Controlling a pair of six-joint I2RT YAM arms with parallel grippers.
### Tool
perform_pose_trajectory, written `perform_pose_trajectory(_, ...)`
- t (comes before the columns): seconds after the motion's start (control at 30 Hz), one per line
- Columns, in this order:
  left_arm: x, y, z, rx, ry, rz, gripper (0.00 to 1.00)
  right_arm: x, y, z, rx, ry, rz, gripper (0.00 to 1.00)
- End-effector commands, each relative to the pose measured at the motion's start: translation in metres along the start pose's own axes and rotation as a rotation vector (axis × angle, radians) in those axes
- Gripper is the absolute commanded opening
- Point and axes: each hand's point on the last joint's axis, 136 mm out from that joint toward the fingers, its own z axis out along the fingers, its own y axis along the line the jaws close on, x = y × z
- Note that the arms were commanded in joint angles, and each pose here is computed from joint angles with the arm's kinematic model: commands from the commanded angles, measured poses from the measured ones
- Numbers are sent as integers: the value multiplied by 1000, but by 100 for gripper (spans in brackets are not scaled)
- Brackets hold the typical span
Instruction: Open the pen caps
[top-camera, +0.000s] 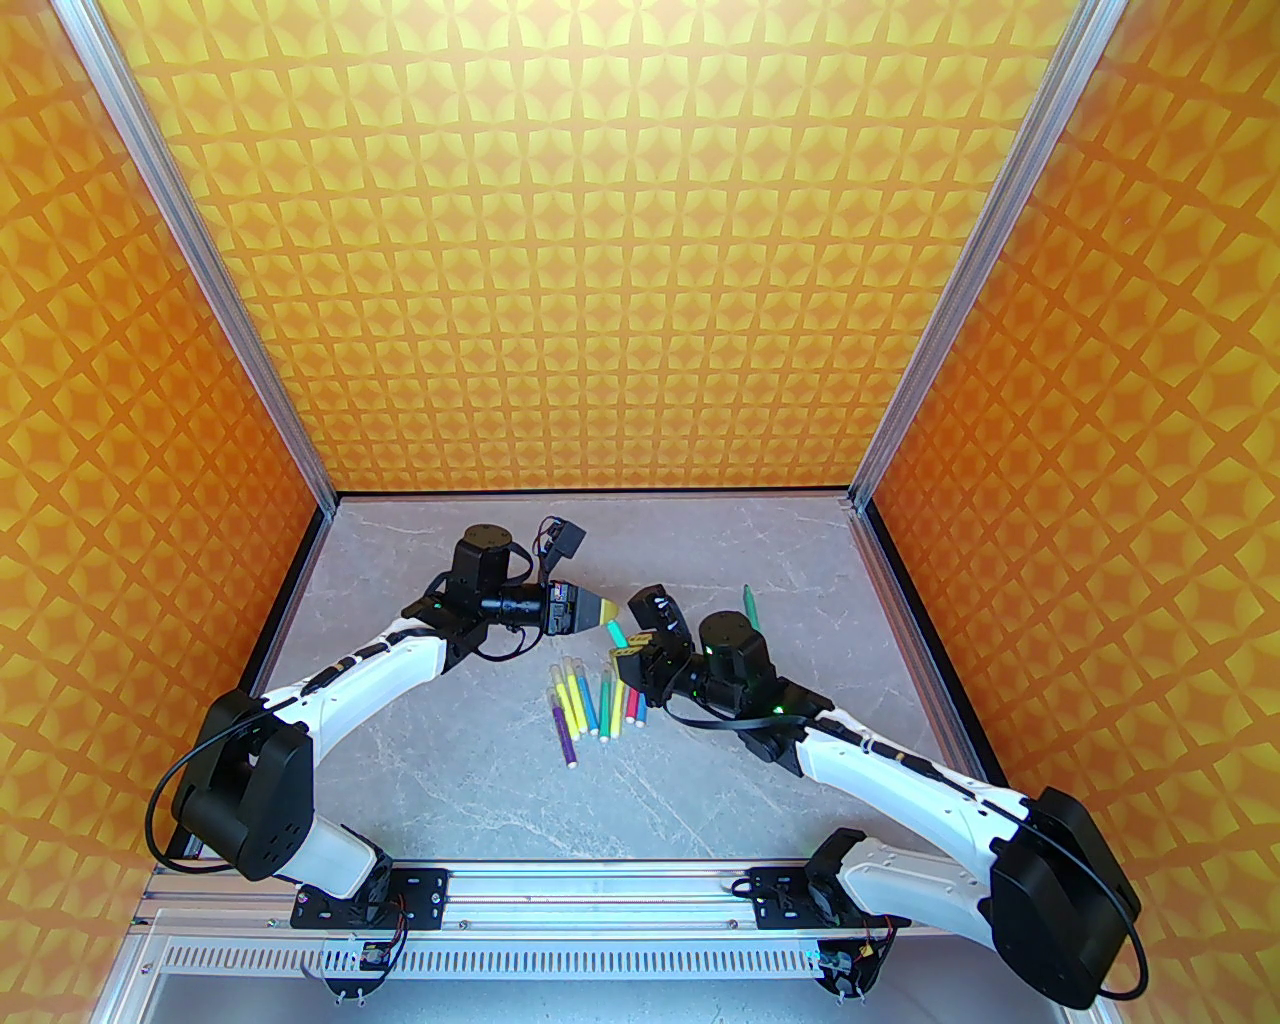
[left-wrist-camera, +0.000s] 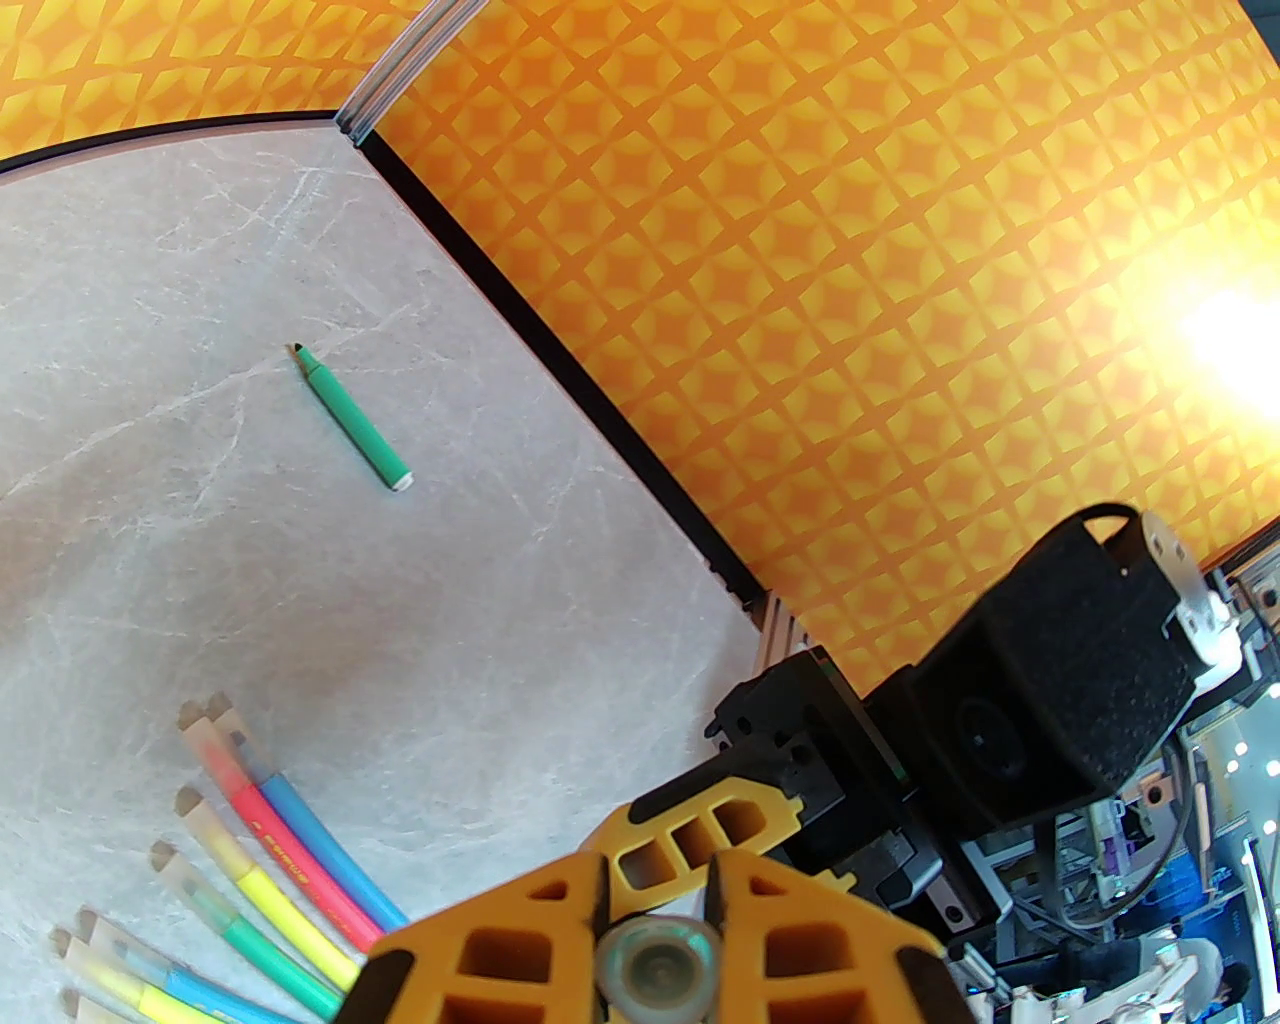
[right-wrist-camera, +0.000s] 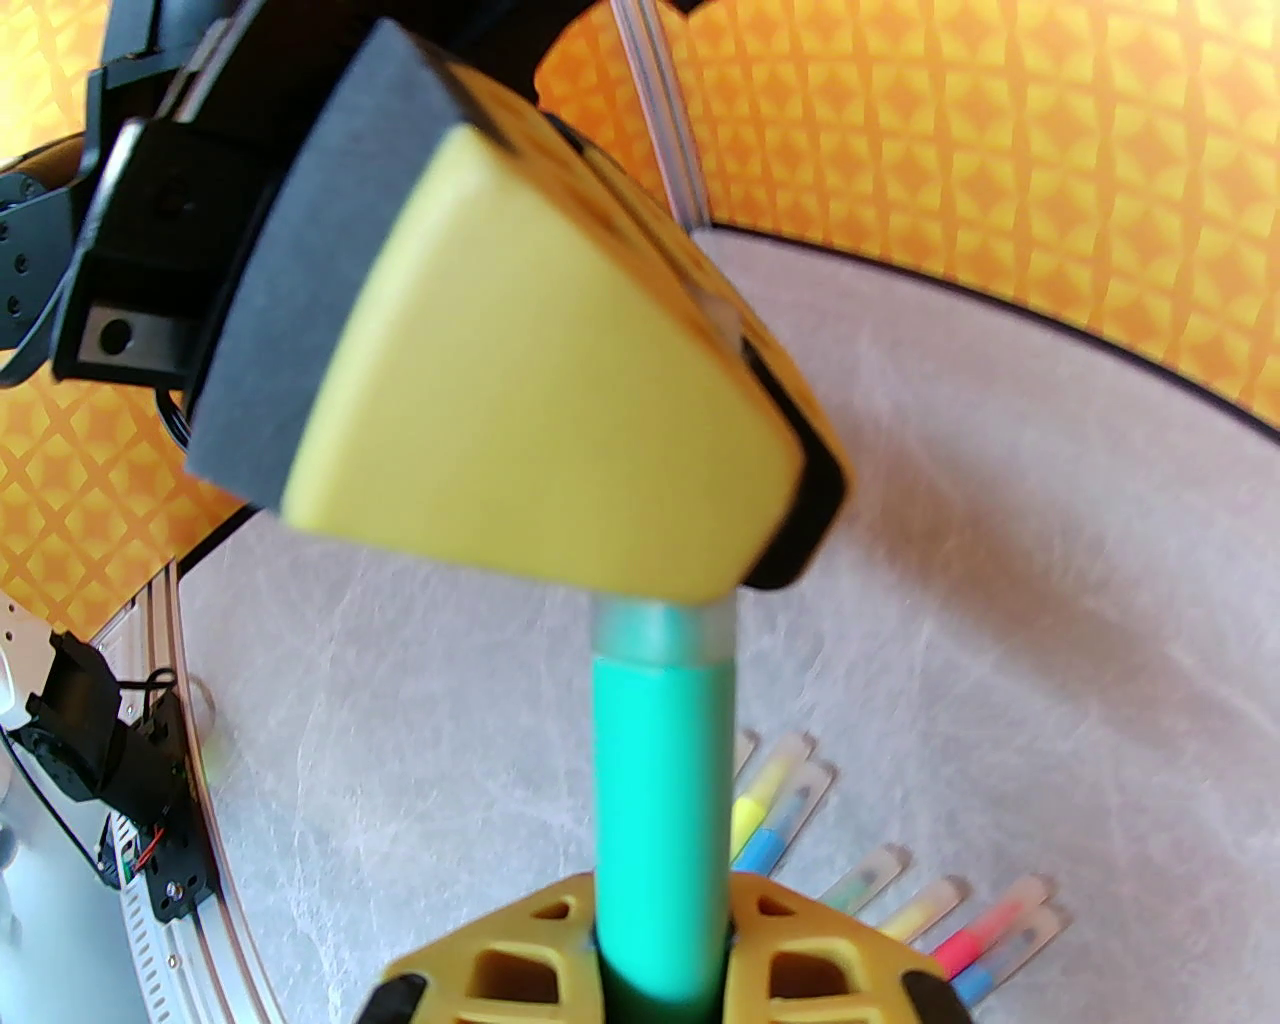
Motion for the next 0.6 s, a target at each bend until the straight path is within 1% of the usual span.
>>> perform_pose_trajectory(0.0,-71,12,-40,-139,-226,41,0,55,-4,-9,12,156,19,0)
perform_pose_trajectory(0.27,-77,13,-58,-153,-270,14,0,57,-6,-17,35,154,-4,0)
perform_pose_trajectory(0.4,-82,10,-64,-165,-274,12,0,54,-6,-22,48,143,-11,0)
perform_pose_trajectory(0.47,-82,9,-66,-176,-265,26,0,53,-12,-24,86,137,-9,0)
perform_pose_trajectory(0.57,-77,18,-72,-240,-236,41,0,53,-34,-26,211,150,-4,0)
